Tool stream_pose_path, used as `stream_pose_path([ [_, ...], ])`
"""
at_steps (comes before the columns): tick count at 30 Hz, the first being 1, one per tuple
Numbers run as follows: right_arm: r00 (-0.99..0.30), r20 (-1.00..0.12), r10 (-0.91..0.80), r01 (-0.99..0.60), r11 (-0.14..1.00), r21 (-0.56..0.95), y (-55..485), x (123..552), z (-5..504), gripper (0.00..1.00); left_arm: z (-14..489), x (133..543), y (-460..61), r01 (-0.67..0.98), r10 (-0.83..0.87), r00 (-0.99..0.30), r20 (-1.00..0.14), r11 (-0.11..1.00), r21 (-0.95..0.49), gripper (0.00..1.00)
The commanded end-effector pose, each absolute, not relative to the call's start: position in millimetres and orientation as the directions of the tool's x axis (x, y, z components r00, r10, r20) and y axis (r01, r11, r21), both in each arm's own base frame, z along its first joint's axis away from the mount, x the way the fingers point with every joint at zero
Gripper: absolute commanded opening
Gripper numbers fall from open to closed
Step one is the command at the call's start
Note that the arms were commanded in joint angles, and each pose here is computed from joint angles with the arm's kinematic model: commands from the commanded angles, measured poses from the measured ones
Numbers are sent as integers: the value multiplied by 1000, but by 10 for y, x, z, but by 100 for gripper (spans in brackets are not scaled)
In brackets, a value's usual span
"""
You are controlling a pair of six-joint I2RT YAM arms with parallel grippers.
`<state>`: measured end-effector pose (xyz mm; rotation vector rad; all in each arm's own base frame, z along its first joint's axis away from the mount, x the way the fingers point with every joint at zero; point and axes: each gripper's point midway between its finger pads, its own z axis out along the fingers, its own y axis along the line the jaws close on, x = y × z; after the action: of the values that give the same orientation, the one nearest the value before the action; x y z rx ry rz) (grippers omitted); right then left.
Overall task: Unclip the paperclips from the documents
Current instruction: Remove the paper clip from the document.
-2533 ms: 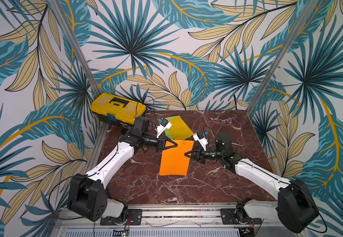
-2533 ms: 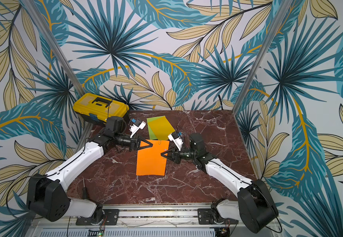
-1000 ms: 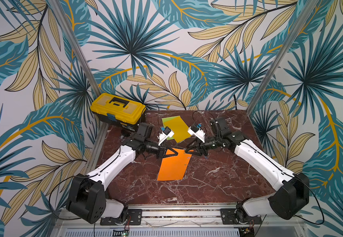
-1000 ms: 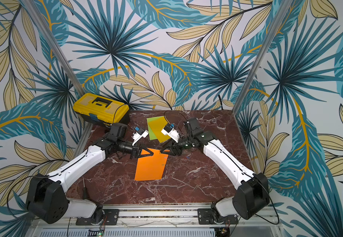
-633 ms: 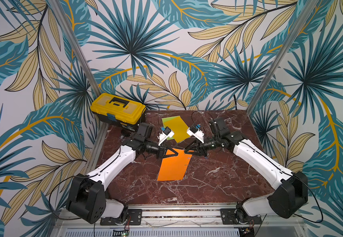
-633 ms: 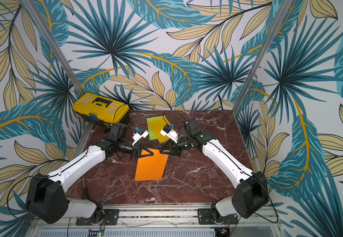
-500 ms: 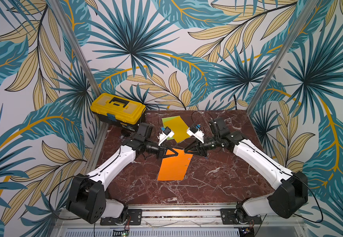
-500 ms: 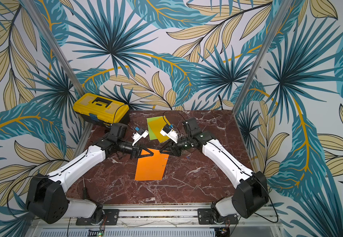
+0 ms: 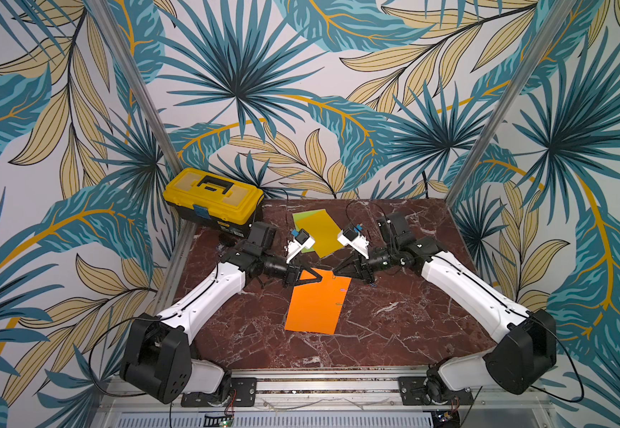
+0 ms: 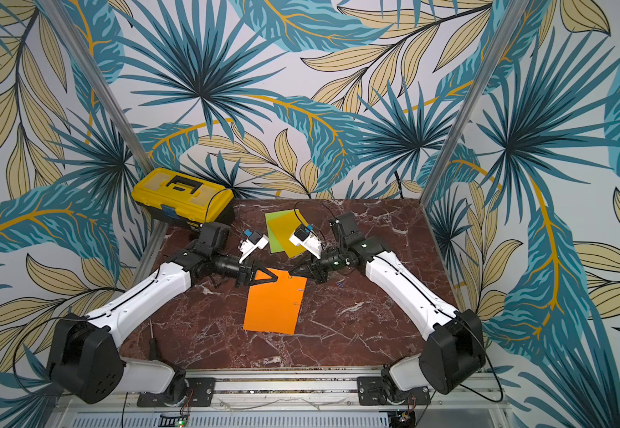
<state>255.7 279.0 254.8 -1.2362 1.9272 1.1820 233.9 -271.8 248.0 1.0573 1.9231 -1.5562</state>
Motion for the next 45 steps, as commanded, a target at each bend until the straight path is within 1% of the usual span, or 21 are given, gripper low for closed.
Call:
stream_pose_path([
  [1, -430, -797, -423, -902, 168, 397, 2801, 2496, 2514, 2, 2411, 2307, -2721, 780, 296, -611, -735, 64, -623, 0],
  [9, -426, -801, -421, -905, 180, 386, 2786, 2514, 2535, 4, 2399, 2293, -2730, 778, 301, -611, -732, 62, -625, 0],
  [12, -424, -802, -420, -905, 185, 382, 2780, 2520, 2542, 7, 2386, 2285, -2732, 777, 304, -613, -729, 63, -627, 0],
  [21, -421, -809, -410, -907, 192, 374, 2755, 2539, 2582, 8, 2359, 2290, -2741, 775, 310, -615, -725, 69, -628, 0],
  [23, -422, -809, -410, -907, 193, 375, 2754, 2541, 2580, 8, 2360, 2291, -2737, 776, 309, -614, -726, 69, -627, 0],
  [30, -429, -805, -409, -903, 192, 384, 2753, 2543, 2571, 0, 2361, 2289, -2737, 778, 311, -612, -728, 72, -624, 0],
  [45, -430, -813, -392, -902, 208, 377, 2730, 2590, 2620, 0, 2315, 2292, -2742, 772, 318, -620, -718, 79, -631, 0],
])
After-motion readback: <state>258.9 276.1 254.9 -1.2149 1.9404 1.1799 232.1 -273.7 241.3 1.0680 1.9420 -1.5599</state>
